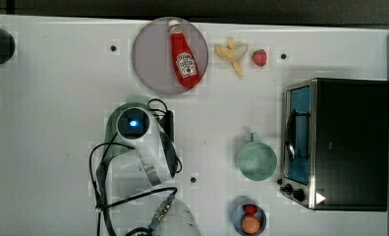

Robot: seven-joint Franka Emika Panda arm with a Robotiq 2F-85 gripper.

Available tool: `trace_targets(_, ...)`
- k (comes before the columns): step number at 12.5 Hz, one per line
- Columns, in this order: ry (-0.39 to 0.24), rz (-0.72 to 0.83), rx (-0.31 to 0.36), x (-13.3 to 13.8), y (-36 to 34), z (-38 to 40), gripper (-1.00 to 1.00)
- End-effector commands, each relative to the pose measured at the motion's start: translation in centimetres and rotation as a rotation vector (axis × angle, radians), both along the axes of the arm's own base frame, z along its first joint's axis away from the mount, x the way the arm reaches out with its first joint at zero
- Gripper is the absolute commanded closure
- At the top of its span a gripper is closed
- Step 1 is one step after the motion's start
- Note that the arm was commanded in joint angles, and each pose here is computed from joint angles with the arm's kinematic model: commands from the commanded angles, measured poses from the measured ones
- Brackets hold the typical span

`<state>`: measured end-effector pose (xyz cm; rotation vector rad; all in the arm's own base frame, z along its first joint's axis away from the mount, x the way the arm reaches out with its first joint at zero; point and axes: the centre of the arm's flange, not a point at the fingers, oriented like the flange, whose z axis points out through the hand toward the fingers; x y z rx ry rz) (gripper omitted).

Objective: Drag strainer left to right.

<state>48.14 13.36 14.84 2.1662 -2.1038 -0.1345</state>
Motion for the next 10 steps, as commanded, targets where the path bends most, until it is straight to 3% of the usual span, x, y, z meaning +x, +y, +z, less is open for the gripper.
trace_targets(1,-0.032,0.023,-0.019,1.8,-4.6,2.3,-1.00)
trace_targets(10,-0.036,0.055,-0.046,2.1,-12.7,1.8,-1.00)
